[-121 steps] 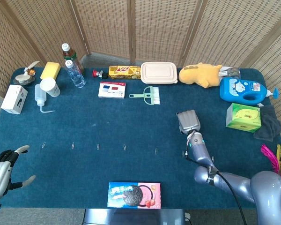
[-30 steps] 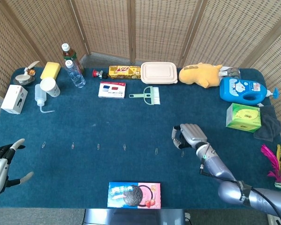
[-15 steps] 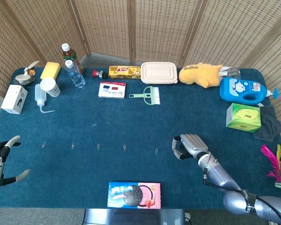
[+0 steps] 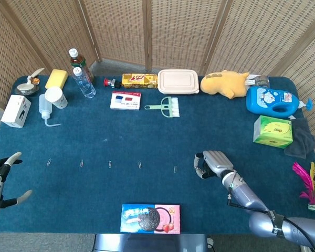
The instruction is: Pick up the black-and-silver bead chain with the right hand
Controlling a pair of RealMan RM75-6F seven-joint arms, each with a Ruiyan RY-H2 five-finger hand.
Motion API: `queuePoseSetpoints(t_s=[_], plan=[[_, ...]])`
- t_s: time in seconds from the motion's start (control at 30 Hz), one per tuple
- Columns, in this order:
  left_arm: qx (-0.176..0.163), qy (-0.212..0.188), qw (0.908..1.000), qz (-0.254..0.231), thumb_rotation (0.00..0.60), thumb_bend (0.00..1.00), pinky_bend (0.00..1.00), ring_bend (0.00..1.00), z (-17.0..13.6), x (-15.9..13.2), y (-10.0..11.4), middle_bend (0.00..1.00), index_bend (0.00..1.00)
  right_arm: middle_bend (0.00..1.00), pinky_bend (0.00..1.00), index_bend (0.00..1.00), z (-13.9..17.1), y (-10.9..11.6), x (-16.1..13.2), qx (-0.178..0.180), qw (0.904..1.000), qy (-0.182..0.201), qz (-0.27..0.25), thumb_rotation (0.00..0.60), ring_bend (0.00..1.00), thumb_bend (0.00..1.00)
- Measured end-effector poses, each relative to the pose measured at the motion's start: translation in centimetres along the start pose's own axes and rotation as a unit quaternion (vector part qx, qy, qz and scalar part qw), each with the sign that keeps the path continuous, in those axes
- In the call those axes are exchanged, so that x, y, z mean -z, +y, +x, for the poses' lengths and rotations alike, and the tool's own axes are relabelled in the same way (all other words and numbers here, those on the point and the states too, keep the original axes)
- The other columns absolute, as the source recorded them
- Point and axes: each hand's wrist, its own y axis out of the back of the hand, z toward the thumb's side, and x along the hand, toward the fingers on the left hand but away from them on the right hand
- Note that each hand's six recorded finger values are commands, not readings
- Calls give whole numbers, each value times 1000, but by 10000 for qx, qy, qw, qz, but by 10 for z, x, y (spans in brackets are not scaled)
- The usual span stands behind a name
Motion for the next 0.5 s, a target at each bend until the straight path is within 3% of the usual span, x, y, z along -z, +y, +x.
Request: queuePoseSetpoints(t_s=[0.3,0.5], plan=[[6,18,10000,2,585,264,110,131,0,2,0,240,90,1000,765,679,-2,-1,2,-16,10000,-50,30,600,898,506],[-12,30,10000,18,584,264,110,131,-1,3,1,239,90,1000,765,677,2,13,7,138,9998,-134,16,600,898,506]])
